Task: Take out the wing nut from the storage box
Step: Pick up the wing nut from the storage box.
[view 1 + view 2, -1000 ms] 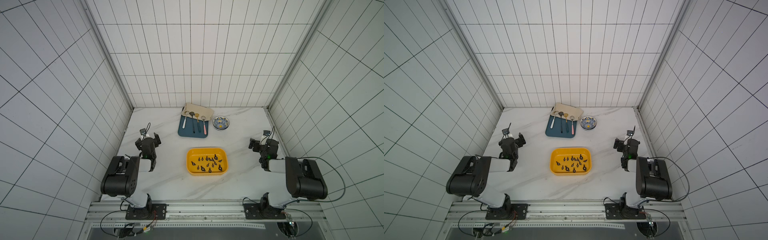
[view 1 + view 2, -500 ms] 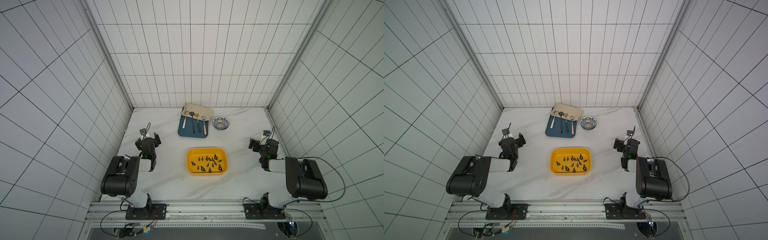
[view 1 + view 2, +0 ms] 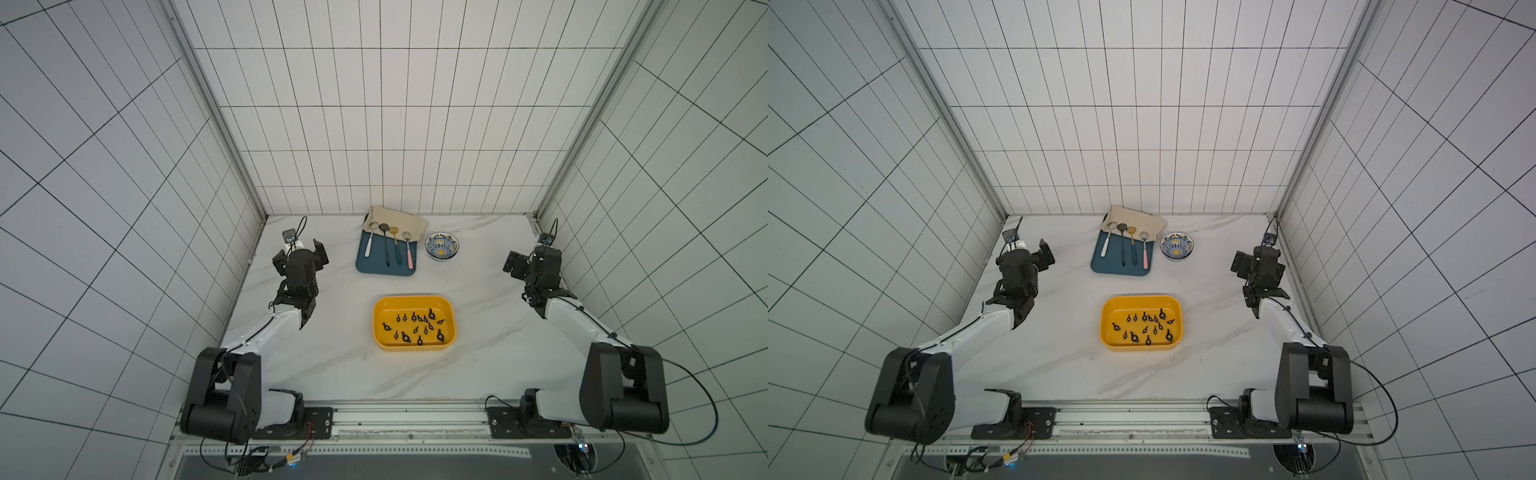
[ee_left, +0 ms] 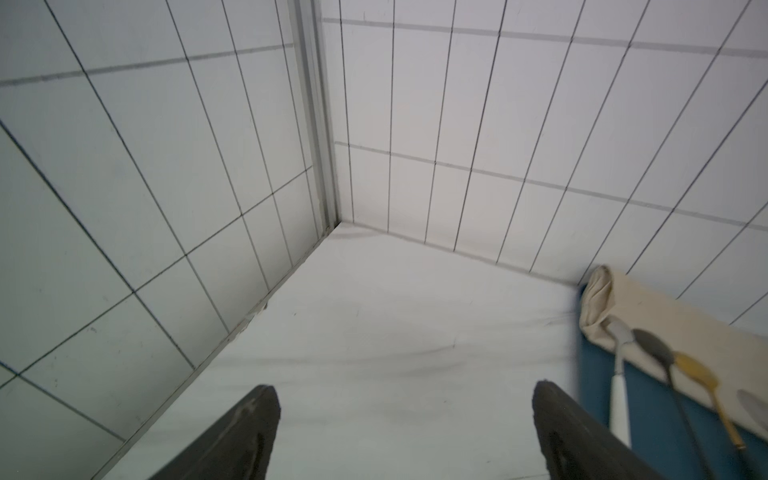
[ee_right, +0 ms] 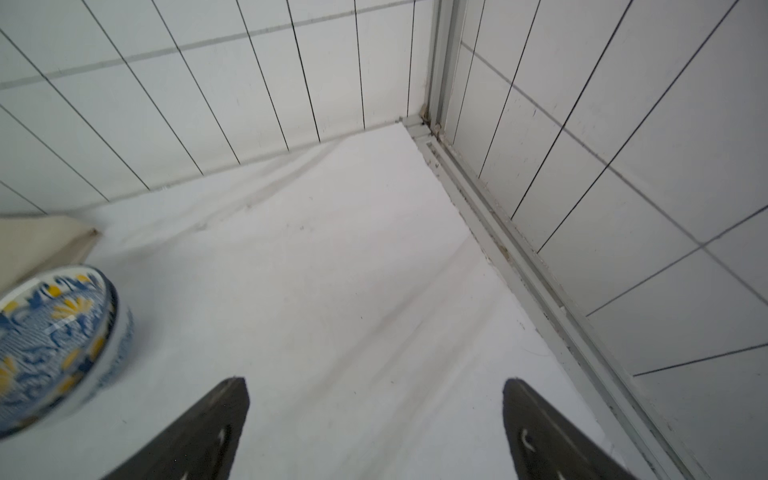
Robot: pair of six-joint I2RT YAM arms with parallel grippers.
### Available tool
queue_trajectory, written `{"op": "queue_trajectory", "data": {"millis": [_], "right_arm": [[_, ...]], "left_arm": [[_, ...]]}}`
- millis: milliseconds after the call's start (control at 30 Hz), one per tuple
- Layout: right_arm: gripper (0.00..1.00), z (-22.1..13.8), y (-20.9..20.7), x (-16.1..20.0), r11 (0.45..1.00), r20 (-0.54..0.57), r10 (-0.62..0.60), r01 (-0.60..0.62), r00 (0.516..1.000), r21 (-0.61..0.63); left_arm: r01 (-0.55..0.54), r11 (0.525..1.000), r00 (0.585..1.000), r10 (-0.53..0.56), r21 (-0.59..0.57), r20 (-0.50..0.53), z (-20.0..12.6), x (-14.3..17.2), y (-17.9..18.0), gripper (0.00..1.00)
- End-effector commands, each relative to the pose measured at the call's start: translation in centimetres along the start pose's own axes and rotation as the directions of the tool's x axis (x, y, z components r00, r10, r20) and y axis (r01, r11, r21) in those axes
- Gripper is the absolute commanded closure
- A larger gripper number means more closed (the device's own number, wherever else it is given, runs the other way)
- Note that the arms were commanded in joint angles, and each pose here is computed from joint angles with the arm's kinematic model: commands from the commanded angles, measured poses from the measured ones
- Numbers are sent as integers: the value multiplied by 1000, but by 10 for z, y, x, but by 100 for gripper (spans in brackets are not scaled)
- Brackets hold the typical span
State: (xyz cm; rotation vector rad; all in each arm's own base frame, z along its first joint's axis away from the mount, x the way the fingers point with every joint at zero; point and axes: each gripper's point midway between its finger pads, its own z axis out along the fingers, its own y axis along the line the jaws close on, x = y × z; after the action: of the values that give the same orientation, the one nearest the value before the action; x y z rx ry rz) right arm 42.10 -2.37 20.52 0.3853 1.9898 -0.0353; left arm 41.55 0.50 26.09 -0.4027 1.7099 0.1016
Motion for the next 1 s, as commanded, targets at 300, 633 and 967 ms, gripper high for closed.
{"op": "queue_trajectory", "data": {"millis": [300, 633, 967], "right_arm": [[84, -43, 27, 82, 997, -487, -6, 39, 873, 59], [71, -142, 151, 143, 867, -535, -463, 235, 707, -439], [80, -153, 209, 203, 747, -517, -619, 239, 592, -620]], "left_arm": [[544, 828, 592, -263, 137, -762, -57, 73, -61, 81], [614, 724, 435, 24, 316, -900, -126, 109, -137, 68], [712, 629, 306, 120, 311, -944, -148, 144, -171, 67]]}}
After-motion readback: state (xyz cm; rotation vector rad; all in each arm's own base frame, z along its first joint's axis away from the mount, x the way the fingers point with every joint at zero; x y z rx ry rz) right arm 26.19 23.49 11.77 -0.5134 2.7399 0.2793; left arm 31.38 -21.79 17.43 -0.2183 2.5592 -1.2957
